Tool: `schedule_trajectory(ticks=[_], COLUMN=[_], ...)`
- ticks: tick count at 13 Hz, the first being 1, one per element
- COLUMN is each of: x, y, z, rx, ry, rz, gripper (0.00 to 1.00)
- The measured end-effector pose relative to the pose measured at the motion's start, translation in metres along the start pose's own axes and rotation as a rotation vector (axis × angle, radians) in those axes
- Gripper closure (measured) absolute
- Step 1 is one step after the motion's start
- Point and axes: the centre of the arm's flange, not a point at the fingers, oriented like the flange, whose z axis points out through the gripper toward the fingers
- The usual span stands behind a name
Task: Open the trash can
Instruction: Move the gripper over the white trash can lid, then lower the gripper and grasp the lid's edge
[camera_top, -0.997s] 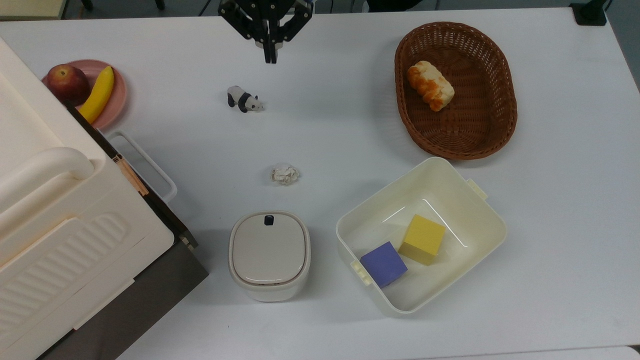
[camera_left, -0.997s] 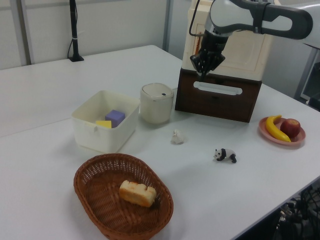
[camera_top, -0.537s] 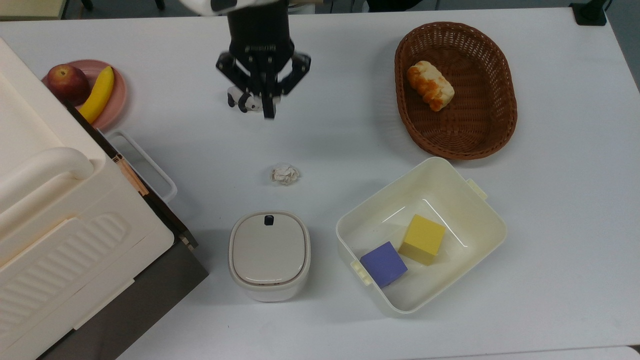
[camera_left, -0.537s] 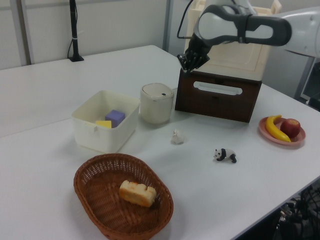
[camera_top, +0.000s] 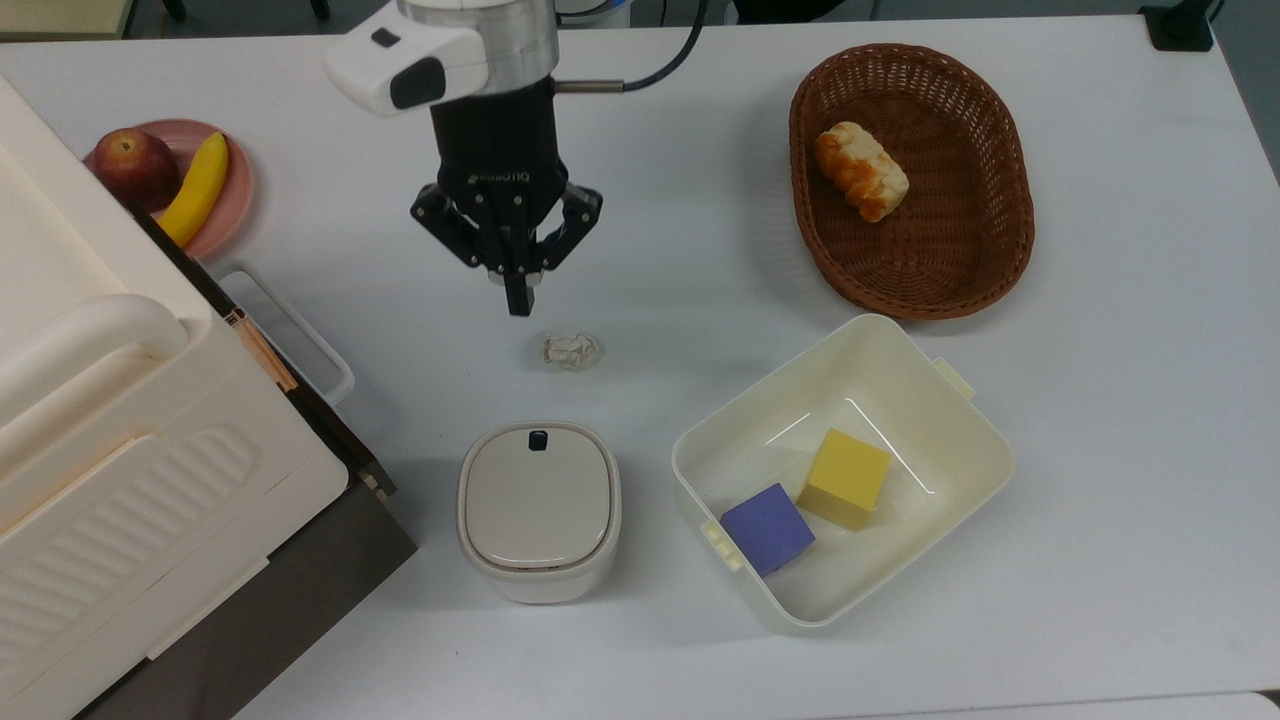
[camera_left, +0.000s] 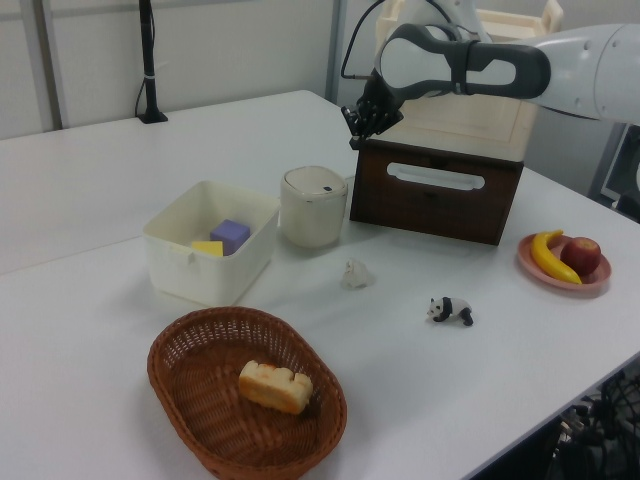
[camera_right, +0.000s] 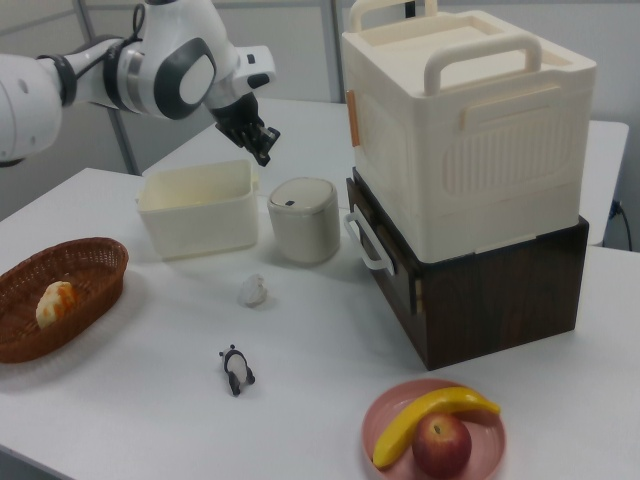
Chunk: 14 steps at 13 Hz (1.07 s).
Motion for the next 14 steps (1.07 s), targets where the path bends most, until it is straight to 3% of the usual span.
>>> schedule_trajectory(ticks=[9, 14], x=[0.017, 0.011], y=[0.006, -0.008], z=[0.043, 0.08], rx=[-0.019, -0.03], ry=[0.03, 0.007], rz=[-0.023, -0.066], gripper=[0.99, 0.99])
